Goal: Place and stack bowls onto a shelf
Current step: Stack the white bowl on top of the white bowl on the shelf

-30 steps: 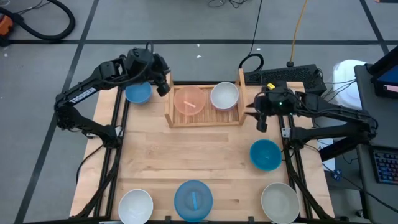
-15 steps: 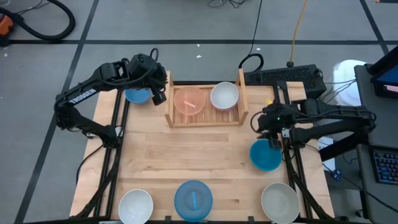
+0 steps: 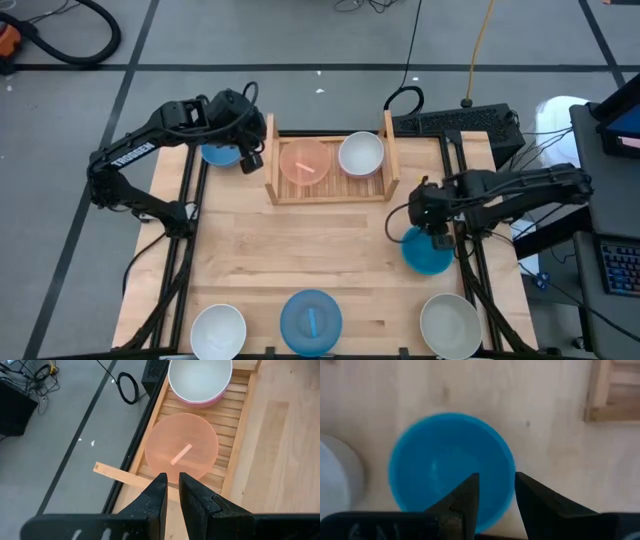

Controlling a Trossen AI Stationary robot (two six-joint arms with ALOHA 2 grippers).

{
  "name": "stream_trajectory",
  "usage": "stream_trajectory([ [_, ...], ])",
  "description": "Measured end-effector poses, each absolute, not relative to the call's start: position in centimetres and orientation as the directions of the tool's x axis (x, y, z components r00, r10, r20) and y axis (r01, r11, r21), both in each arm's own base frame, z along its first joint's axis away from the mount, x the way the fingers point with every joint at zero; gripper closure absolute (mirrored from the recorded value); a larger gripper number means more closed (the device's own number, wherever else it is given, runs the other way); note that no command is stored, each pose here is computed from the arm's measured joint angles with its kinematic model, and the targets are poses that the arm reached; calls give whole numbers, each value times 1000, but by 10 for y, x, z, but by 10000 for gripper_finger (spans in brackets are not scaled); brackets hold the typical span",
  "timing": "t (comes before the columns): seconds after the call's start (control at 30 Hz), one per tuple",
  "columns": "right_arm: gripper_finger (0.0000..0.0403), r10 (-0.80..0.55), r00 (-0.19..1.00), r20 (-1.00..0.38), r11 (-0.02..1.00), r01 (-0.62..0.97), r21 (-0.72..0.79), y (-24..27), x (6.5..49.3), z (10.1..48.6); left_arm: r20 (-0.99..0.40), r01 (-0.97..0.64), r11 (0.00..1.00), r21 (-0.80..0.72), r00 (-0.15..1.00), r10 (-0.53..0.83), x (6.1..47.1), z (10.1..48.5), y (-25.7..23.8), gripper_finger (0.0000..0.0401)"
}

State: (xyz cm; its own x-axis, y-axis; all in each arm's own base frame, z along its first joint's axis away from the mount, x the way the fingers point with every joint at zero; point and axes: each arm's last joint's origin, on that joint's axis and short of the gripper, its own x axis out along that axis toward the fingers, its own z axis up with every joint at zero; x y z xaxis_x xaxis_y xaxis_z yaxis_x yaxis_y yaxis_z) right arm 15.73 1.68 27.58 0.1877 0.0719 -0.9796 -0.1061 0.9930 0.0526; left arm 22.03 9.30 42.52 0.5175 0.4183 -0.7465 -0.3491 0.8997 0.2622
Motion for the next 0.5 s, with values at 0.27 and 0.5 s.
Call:
stream_trajectory([
  [0.27,287,73,156,-985,982,-183,43,22,172,266,-880,-270,952,141,407,246,207,413,82,348],
  [0.5,287,77,198,-977,980,-194,38,23,181,264,-940,-176,984,13,334,72,199,408,55,348],
])
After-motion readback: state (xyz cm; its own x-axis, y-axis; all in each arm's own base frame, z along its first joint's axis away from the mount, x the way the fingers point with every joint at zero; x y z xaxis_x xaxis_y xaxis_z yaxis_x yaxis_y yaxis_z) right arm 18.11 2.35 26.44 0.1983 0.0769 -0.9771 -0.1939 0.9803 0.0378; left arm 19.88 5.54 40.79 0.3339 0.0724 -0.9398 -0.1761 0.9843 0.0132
